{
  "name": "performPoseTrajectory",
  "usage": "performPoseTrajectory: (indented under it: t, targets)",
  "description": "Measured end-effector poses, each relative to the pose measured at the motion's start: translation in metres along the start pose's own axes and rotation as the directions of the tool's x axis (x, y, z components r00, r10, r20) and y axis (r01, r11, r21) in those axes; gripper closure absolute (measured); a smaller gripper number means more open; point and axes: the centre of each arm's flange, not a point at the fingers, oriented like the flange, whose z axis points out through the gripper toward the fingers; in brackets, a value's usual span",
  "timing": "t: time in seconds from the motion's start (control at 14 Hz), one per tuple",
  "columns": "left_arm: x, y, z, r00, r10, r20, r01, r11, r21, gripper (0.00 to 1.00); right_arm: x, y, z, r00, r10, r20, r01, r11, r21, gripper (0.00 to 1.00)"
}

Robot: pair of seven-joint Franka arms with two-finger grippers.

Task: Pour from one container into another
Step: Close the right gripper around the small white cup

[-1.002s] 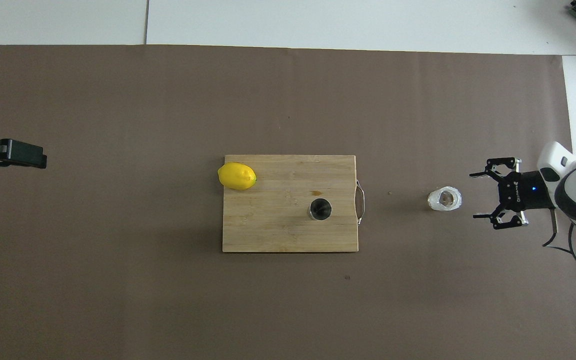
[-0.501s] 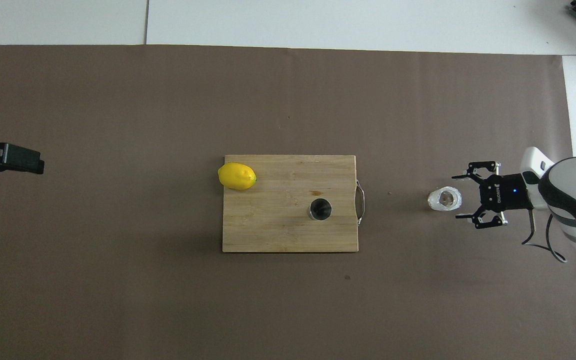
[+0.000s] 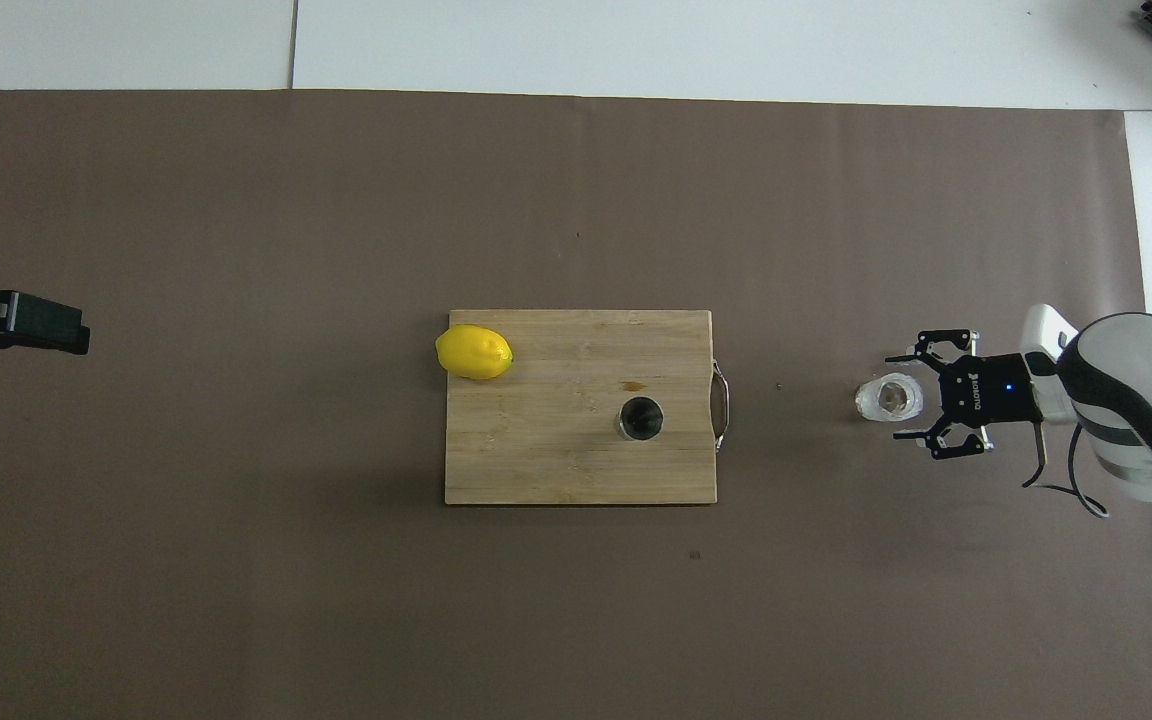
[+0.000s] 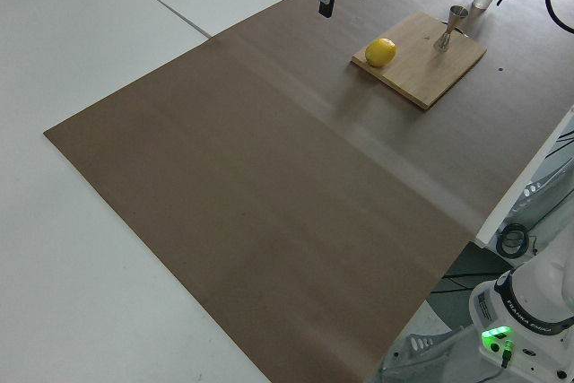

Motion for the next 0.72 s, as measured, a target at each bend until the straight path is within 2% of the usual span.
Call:
performPoseTrajectory:
  t: [0.72]
  targets:
    - [0.0,0.0,0.0,1.0,0.0,0.001,0.0,1.0,0.0,0.0,0.002,-0.006,0.016,1.0,0.015,0.008,-0.015,1.0,-0.006,0.0]
